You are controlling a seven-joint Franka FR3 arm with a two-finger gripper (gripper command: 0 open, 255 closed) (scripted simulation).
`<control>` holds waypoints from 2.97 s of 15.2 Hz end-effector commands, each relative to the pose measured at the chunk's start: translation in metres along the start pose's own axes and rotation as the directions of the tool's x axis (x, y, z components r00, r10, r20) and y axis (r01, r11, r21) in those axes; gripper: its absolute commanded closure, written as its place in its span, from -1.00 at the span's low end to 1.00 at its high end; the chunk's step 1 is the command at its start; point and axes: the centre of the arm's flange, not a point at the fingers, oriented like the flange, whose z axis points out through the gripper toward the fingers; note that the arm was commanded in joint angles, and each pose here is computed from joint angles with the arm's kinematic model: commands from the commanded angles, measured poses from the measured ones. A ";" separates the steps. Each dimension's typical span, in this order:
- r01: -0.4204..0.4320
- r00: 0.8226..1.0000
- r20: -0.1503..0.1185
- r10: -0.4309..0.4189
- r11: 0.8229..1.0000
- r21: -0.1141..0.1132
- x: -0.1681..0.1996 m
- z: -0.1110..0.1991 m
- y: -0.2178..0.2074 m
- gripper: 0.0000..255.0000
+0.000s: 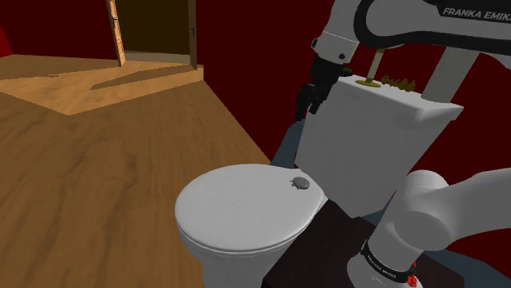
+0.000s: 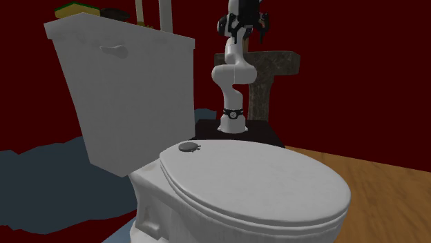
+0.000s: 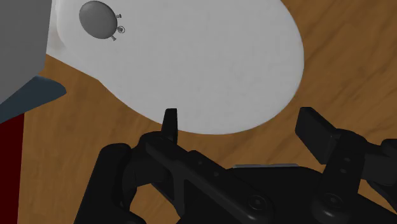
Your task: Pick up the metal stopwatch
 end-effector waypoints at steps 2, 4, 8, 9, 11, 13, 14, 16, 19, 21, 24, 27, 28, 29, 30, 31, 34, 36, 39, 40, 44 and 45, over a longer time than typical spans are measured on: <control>0.012 1.000 0.003 -0.012 1.000 0.001 -0.002 0.011 0.007 -1.00; 0.037 0.999 0.010 -0.037 0.999 0.004 -0.006 0.032 0.022 -1.00; 0.086 0.996 0.023 -0.086 0.996 0.009 -0.013 0.075 0.052 -1.00; 0.098 0.995 0.026 -0.098 0.995 0.010 -0.014 0.086 0.060 -1.00; 0.123 0.992 0.032 -0.123 0.992 0.013 -0.017 0.108 0.075 -1.00; 0.147 0.988 0.038 -0.147 0.989 0.017 -0.020 0.129 0.090 -1.00; 0.159 0.986 0.041 -0.160 0.987 0.018 -0.021 0.140 0.097 -1.00; 0.183 0.982 0.047 -0.184 0.983 0.022 -0.024 0.161 0.112 -1.00; 0.219 0.974 0.056 -0.220 0.975 0.027 -0.027 0.194 0.135 -1.00; 0.243 0.968 0.062 -0.244 0.970 0.031 -0.029 0.215 0.150 -1.00; 0.278 0.957 0.071 -0.280 0.960 0.036 -0.031 0.248 0.173 -1.00; 0.313 0.946 0.079 -0.315 0.949 0.043 -0.033 0.280 0.195 -1.00; 0.324 0.941 0.082 -0.327 0.945 0.045 -0.033 0.291 0.203 -1.00; 0.336 0.937 0.085 -0.339 0.941 0.047 -0.034 0.302 0.210 -1.00; 0.347 0.933 0.087 -0.350 0.937 0.049 -0.034 0.313 0.218 -1.00; 0.358 0.928 0.090 -0.362 0.932 0.051 -0.034 0.324 0.225 -1.00; 0.392 0.913 0.098 -0.396 0.918 0.058 -0.035 0.357 0.248 -1.00; 0.401 0.909 0.100 -0.406 0.914 0.060 -0.036 0.371 0.254 -1.00; 0.401 0.909 0.100 -0.406 0.914 0.060 -0.039 0.386 0.254 -1.00; 0.401 0.909 0.100 -0.406 0.914 0.060 -0.040 0.392 0.254 -1.00; 0.401 0.909 0.100 -0.406 0.914 0.060 -0.042 0.405 0.254 -1.00; 0.401 0.909 0.100 -0.406 0.914 0.060 -0.042 0.405 0.255 1.00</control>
